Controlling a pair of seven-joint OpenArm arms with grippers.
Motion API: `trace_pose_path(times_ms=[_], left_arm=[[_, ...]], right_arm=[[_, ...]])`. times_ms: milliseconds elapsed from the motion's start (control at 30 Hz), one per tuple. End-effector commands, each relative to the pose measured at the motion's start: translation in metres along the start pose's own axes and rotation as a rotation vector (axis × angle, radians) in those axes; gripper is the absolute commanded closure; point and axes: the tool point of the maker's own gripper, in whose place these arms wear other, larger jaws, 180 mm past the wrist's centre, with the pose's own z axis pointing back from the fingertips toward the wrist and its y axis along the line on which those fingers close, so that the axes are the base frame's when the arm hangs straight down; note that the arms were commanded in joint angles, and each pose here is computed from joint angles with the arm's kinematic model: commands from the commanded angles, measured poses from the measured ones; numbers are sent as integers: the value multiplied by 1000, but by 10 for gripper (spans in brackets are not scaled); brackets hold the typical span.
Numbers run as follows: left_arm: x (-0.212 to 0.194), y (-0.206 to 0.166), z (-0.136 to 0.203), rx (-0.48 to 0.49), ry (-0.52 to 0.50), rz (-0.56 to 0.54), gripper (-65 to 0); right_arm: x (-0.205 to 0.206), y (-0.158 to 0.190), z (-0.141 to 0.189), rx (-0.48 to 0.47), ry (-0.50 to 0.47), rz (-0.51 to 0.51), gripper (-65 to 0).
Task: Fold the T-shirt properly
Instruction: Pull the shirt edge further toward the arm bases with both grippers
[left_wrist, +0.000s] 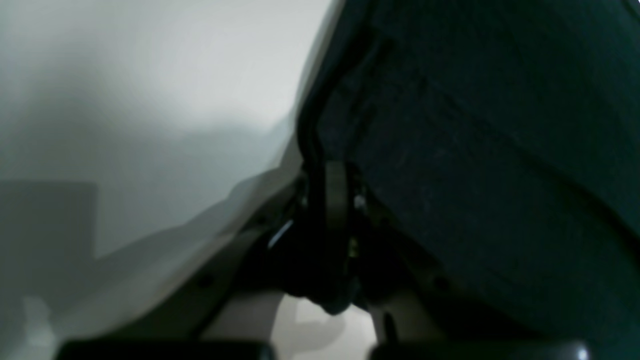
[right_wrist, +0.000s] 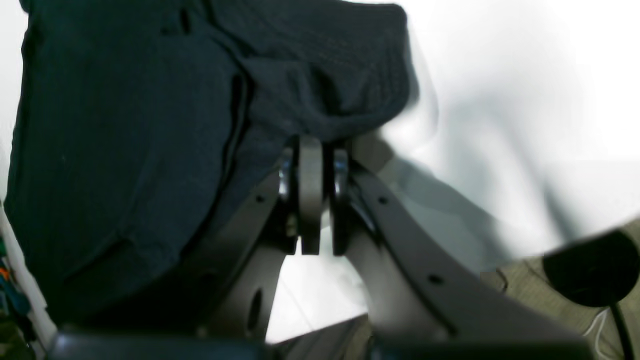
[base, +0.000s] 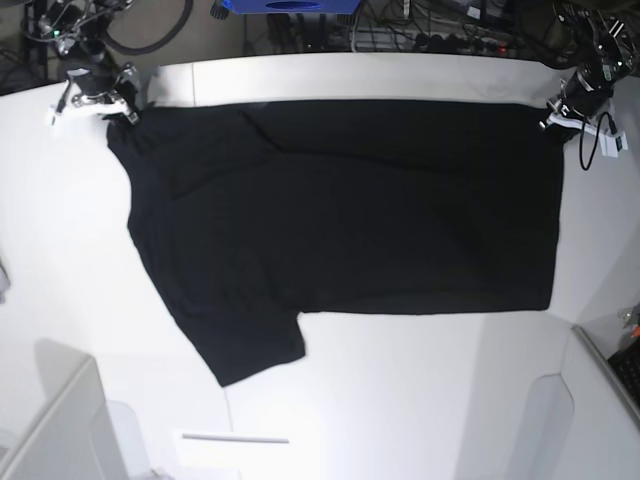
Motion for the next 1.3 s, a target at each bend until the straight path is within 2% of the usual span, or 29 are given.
trace_pose_path(times_ms=[0,433,633,767,1267], left_arm=[[1,7,5,22,4,-19,0],[-23,16,15,46,53,-17,0],[-33,15,24,48,64,-31,0],[-41,11,27,46,73,-25,0],[-58,23,37,74,106,-18,0]], right_arm=[[13,3,4,11,-42,13,0],[1,-12,12,-26,-14,11,0],[9,-29,22,-65,-35,6,0],[11,-31,26,-63,-42,36,0],[-5,-42,33,-88,-4,32,0]])
